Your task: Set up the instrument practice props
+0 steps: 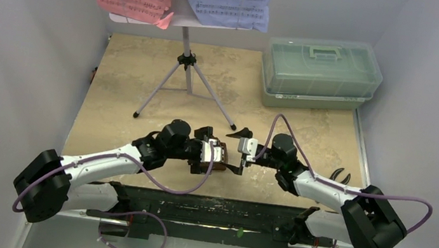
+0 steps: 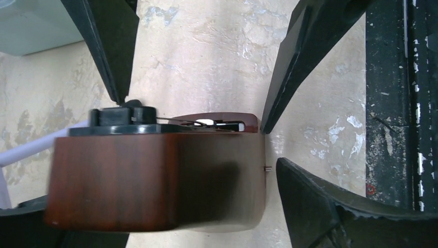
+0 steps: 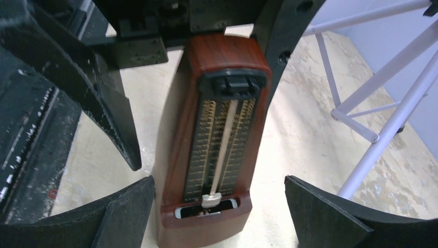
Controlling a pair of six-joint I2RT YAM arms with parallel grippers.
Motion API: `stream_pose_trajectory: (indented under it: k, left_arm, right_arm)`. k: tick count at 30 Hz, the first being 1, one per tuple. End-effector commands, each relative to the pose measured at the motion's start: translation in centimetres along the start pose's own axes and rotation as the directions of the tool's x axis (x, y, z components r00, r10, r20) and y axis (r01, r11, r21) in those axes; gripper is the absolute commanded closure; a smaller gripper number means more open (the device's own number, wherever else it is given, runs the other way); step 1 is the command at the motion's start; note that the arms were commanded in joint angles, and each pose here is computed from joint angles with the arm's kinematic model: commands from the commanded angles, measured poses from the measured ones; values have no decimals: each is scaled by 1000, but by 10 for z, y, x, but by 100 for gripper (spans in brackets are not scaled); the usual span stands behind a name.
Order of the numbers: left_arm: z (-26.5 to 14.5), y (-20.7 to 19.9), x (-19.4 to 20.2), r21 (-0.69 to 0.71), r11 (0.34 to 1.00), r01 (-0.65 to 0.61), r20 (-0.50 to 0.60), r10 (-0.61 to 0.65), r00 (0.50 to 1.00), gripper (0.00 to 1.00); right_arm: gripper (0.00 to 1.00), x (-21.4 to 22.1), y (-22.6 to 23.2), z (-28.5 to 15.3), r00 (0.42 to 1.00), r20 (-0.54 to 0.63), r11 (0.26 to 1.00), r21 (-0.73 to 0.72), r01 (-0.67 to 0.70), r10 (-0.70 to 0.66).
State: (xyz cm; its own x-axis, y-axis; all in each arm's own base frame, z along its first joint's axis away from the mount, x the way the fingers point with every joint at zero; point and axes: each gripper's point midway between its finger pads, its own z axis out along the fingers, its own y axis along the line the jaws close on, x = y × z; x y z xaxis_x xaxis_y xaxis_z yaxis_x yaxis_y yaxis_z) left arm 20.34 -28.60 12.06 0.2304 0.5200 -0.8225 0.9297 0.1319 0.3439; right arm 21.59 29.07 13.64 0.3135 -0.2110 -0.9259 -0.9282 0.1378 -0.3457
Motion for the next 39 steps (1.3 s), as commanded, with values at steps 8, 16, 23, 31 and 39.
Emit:
stream_pose_trajectory:
  k: [8,16,23,31,39]
  left_arm:
    - [-31,10,-28,-82,997,-4,63,9,998,0]
    - [-80,24,-76,-164,983,85,149,-60,987,0]
    - [-111,49,-117,-258,934,246,268,-176,947,8]
    - [-92,76,-127,-277,790,547,337,-453,825,53]
    - [-68,66,-120,-209,792,574,304,-505,808,68]
  right_arm:
    - [1,-36,-17,-29,971,131,948,223,-227,201]
    - [1,-23,-50,-39,709,299,582,413,-700,639]
    - [1,-31,-39,-34,704,191,623,348,-700,684]
    - [16,-52,-37,-40,590,149,594,24,-804,793]
    - [54,-57,-38,-24,571,49,572,-107,-813,820]
